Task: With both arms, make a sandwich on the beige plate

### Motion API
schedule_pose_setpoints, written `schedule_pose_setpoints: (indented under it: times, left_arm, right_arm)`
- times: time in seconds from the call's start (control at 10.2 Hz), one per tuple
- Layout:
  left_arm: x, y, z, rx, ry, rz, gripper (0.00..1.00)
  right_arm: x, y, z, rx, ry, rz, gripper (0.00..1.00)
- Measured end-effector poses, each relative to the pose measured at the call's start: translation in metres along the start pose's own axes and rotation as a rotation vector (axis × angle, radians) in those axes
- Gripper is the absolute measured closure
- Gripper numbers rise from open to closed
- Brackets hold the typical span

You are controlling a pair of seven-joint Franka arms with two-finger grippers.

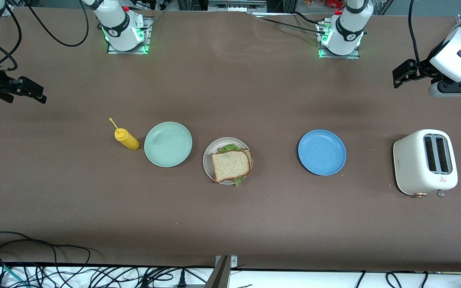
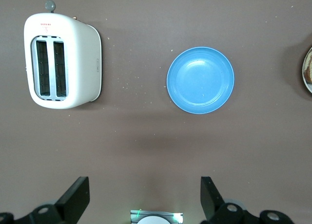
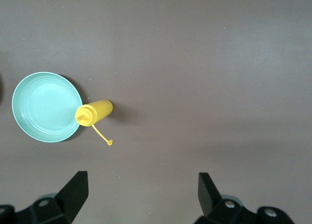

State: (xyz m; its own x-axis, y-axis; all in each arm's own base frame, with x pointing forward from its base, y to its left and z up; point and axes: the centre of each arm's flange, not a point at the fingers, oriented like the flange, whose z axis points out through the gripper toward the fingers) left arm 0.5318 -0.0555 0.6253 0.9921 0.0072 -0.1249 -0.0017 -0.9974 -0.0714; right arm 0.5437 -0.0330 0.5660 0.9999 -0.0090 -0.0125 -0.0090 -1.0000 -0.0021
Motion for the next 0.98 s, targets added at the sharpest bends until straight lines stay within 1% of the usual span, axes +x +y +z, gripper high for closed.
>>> schedule_pose_setpoints:
  times: [0.69,0.98]
  left_arm:
    - [0.01,0.001,0.017,0.004,-0.032,-0.002,0.0]
    - [0.014,-0.003,0.017,0.002,-0.017,-0.009,0.0]
  right_arm:
    - [0.0,0.0,0.0,-0.001,0.0,0.0,0.0]
    - [0.0,0.0,0.0,-0.001,0.0,0.0,0.0]
